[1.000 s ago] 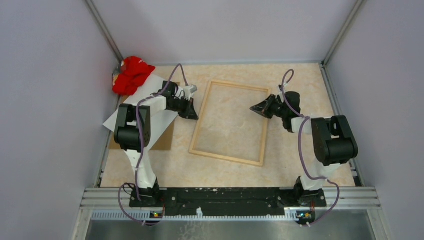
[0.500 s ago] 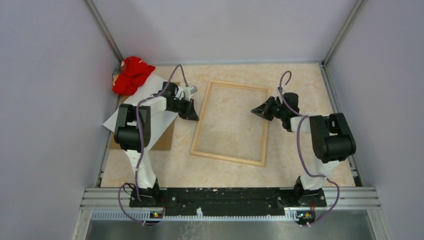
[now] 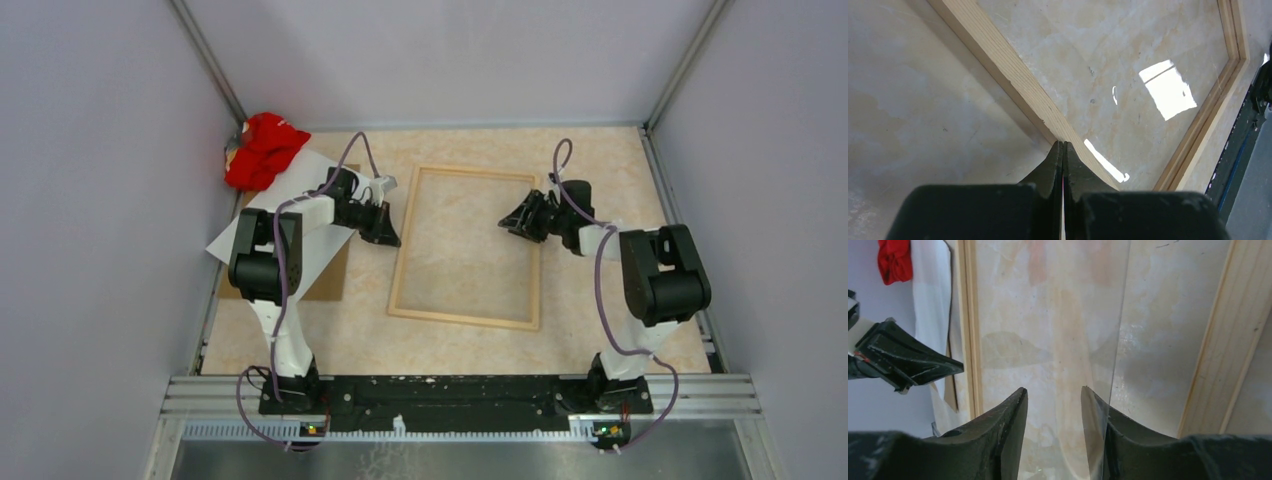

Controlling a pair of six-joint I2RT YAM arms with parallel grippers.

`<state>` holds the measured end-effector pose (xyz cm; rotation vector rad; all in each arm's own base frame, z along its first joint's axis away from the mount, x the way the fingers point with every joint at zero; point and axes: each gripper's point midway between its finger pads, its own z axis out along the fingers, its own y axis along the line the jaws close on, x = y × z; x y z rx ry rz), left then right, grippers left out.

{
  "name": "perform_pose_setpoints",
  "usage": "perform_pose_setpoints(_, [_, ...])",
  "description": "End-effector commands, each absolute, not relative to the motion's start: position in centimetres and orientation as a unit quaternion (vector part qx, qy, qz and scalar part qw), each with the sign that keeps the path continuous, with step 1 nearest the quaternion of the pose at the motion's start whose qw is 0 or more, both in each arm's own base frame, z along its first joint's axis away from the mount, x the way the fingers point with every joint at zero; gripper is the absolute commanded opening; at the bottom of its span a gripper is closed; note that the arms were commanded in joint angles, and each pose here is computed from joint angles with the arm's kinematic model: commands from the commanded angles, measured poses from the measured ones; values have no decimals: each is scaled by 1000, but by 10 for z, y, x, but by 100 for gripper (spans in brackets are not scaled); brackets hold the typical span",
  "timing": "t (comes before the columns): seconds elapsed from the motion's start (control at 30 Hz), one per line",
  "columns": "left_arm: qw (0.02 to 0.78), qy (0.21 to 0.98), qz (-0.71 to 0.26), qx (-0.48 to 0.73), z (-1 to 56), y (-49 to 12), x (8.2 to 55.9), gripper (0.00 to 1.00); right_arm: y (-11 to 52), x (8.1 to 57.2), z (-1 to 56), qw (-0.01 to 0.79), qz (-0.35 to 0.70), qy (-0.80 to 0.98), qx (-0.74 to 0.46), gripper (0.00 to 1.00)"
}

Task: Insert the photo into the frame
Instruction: Place the photo frame item at the center of the board.

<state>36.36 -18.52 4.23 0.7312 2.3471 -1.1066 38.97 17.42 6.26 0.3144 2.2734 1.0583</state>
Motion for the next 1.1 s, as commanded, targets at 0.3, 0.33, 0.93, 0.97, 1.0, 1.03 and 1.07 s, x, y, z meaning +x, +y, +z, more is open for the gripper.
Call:
perform_pose_setpoints(0.3, [231, 845, -394, 279, 50, -187, 362, 0, 139, 386, 68, 311, 199, 928, 59, 63])
perform_pose_setpoints(0.33, [230, 845, -394, 279, 50, -187, 362, 0, 137, 385, 67, 311, 189, 930, 58, 64])
perform_pose_setpoints(0.93, [235, 844, -393, 280, 55, -187, 364, 0, 109, 388, 108, 352, 91, 931, 44, 99])
perform_pose_setpoints(0.97, [235, 844, -393, 279, 55, -187, 364, 0, 110, 389, 111, 355, 92, 929, 44, 99])
perform_pose_setpoints(1.0, [235, 844, -393, 279, 56, -187, 365, 0, 111, 389, 113, 356, 96, 928, 46, 98])
perform_pose_setpoints(1.03, [236, 844, -393, 280, 57, -187, 365, 0, 112, 390, 116, 360, 99, 926, 47, 98])
perform_pose_setpoints(1.07, [237, 844, -393, 279, 58, -187, 366, 0, 113, 391, 119, 364, 104, 924, 49, 97])
